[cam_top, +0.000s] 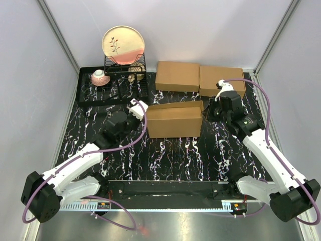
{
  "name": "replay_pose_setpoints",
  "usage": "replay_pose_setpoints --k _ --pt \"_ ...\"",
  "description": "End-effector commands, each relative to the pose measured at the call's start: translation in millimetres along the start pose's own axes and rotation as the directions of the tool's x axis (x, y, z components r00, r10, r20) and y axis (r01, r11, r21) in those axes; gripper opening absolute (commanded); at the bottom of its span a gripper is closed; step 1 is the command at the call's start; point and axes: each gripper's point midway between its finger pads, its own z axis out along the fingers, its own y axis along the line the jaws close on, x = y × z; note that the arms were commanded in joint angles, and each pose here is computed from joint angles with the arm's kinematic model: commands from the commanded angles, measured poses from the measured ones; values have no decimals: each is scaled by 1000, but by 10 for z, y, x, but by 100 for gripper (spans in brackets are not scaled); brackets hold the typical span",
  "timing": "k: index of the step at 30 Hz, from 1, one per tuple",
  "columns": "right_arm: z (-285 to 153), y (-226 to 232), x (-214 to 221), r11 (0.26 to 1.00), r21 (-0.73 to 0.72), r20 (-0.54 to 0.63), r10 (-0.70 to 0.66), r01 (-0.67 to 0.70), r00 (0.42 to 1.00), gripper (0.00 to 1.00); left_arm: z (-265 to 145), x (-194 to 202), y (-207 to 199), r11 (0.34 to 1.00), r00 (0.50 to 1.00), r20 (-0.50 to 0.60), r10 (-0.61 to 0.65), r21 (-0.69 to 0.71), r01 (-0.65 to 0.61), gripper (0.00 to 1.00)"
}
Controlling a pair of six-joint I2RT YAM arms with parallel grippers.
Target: Fold the paper box
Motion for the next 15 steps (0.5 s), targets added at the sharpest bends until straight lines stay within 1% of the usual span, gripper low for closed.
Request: replay_pose_setpoints --k 1,10,15 --pt "-66 10 -123 999 -4 63 -34 34 997 0 8 -87 71 1000 1000 3 10 -24 -10 0" --pt "59 -69 96 1000 4 23 -25 25 999 0 -6 -199 49 999 998 26 -49 -12 49 0" --pt "49 -72 84 1000 3 33 -30 30 999 0 -20 -277 35 994 994 31 -105 -3 105 2"
